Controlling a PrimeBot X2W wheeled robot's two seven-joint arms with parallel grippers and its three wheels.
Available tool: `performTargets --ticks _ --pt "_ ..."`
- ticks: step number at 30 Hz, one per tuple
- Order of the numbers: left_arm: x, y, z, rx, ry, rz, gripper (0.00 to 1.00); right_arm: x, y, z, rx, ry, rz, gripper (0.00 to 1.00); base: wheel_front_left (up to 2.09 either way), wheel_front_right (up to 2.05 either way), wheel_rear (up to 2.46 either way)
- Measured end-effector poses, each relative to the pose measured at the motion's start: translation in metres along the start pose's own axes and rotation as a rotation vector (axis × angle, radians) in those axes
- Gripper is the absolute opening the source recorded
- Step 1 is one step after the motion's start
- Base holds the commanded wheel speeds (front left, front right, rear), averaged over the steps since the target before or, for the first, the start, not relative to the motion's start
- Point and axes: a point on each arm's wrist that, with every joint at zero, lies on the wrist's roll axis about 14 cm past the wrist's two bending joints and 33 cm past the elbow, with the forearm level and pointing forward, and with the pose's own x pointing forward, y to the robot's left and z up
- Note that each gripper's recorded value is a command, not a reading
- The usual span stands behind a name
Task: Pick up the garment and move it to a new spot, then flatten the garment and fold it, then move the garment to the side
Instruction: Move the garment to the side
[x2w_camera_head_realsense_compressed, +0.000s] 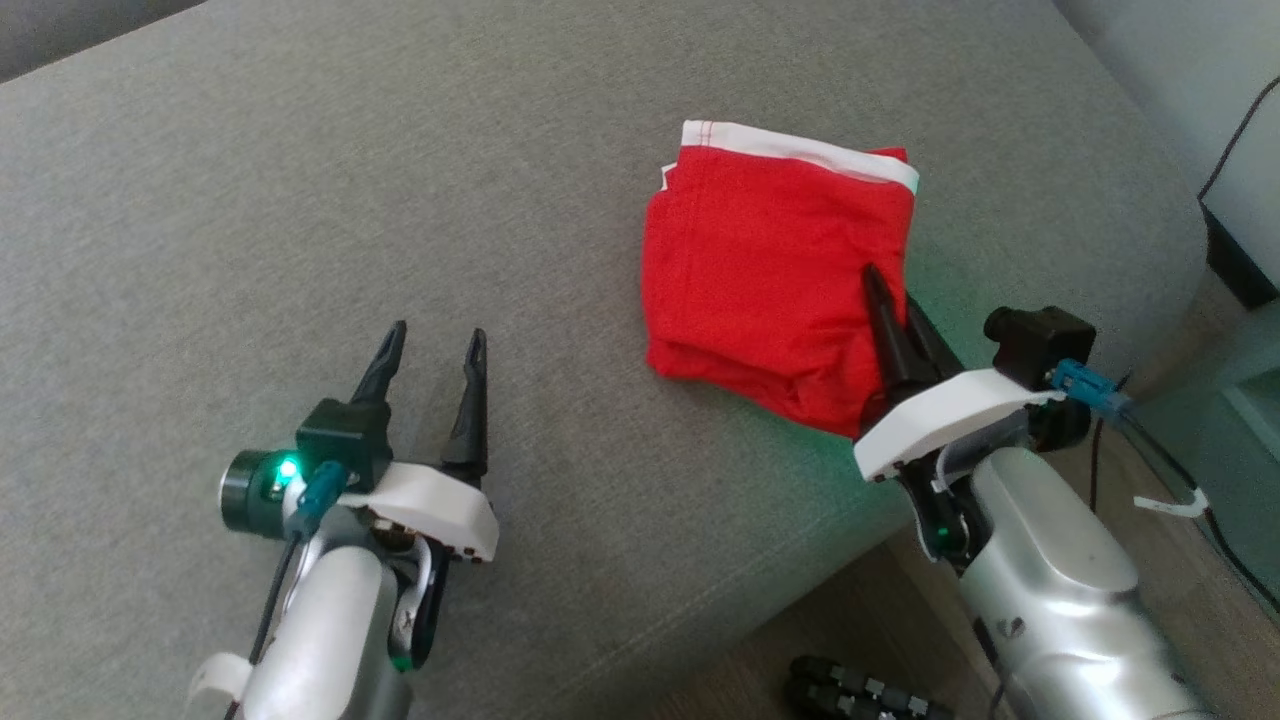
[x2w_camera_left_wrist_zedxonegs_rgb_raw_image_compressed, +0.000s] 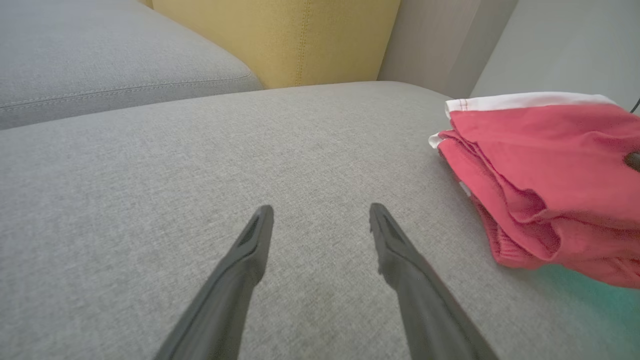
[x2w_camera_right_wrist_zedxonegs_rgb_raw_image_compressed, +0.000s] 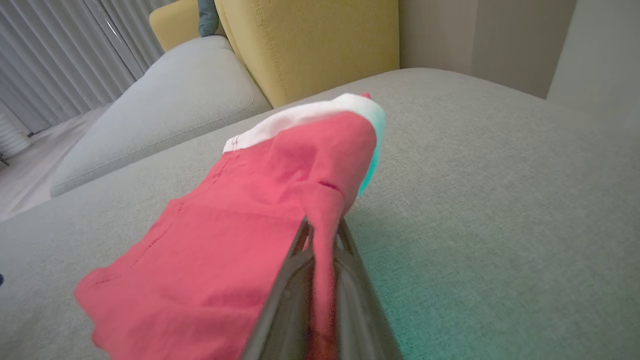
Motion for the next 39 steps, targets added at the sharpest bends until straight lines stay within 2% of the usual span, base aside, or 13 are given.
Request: performTargets --ticks 5,11,18,24,30,31,32,33,39 --pt "-0.005 0.008 -0.002 -0.001 0.004 0.021 1.0 0.015 -0.001 0.008 -0.079 -0.006 0.006 0.0 0.0 0.0 0.0" --pt "-0.014 0.025 -0.005 -0.008 0.009 0.063 1.0 0.06 0.0 0.057 -0.247 -0.07 0.024 0.0 0.0 0.0 0.0" --pt "-0.023 0.052 -0.008 -0.004 0.011 0.132 1.0 0.094 -0.045 0.071 -0.445 0.03 -0.058 0.0 0.0 0.0 0.0" --pt "-0.036 0.073 -0.014 -0.01 0.026 0.196 1.0 0.113 -0.071 0.082 -0.51 0.058 -0.12 0.0 0.0 0.0 0.0" --pt "-0.04 0.08 -0.013 -0.008 0.022 0.217 1.0 0.114 -0.086 0.09 -0.524 0.051 -0.161 0.0 0.0 0.0 0.0" --pt "-0.04 0.08 -0.012 -0.008 0.021 0.217 1.0 0.113 -0.088 0.092 -0.524 0.047 -0.168 0.23 0.0 0.0 0.0" --pt "-0.04 0.08 -0.012 -0.008 0.02 0.218 1.0 0.111 -0.091 0.094 -0.521 0.042 -0.178 0.64 0.0 0.0 0.0" --pt "-0.04 0.08 -0.011 -0.007 0.019 0.219 1.0 0.11 -0.092 0.097 -0.519 0.031 -0.184 1.0 0.0 0.0 0.0" --pt "-0.041 0.082 -0.008 -0.002 0.014 0.227 1.0 0.11 -0.09 0.116 -0.515 -0.039 -0.194 1.0 0.0 0.0 0.0"
